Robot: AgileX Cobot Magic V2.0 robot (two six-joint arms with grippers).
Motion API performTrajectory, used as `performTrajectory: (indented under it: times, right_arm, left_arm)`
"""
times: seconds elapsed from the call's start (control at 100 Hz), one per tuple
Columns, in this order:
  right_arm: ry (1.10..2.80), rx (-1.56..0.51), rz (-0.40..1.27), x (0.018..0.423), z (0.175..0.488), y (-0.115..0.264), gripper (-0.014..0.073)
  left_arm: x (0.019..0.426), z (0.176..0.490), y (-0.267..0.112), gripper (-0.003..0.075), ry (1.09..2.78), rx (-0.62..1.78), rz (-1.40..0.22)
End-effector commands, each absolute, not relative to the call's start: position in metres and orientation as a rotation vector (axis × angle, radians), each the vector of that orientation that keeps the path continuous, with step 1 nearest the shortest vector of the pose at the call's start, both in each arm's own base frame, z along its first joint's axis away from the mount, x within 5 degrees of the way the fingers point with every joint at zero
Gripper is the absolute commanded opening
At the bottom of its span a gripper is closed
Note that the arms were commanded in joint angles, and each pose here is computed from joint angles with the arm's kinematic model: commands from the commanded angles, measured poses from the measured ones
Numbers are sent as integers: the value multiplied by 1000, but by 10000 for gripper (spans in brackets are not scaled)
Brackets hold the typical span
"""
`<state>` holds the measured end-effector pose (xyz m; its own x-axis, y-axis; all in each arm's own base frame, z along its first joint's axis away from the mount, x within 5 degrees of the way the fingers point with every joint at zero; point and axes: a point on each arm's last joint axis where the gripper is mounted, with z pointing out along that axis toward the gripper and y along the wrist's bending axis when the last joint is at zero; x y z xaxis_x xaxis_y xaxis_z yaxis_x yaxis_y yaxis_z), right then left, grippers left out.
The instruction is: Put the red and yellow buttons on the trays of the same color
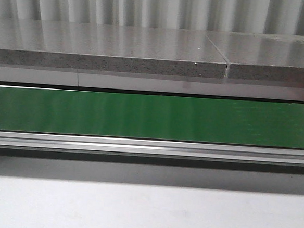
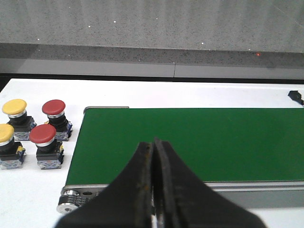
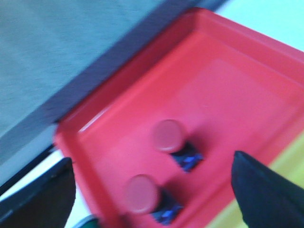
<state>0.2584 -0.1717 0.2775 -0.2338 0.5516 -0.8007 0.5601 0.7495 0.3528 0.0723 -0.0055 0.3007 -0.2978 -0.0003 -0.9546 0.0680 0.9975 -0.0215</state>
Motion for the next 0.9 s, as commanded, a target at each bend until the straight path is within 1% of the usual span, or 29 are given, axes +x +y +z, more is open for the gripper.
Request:
performTrajectory:
  times: [0.0,0.14,0.26,0.43,0.52,0.69,0.75,0.89]
  right_arm:
    - [1830,710,-16,262,312,-149,654]
    - [1825,502,5,267,332,-107,654]
    - [1801,320,27,264,350,-71,654]
    - [1753,80,68,247,373,-30,654]
    - [1747,-23,108,234,379,-14,652]
    - [1730,-63,106,200,371,-6,606]
    - [1736,-68,106,187,362,-4,590]
    - [1743,-76,118,158,340,2,590]
  left_arm:
    - [74,316,-7,-21,1778,46,-87]
    - [74,316,-7,-21,1778,46,-87]
    - [74,316,-7,-21,1778,46,-87]
    - [74,316,-7,-21,1778,46,-87]
    - [74,316,-7,-21,1778,46,-87]
    - [74,316,-7,-21,1778,46,-87]
    - [74,316,-7,-21,1778,46,-87]
    - [74,316,-7,-21,1778,46,-87]
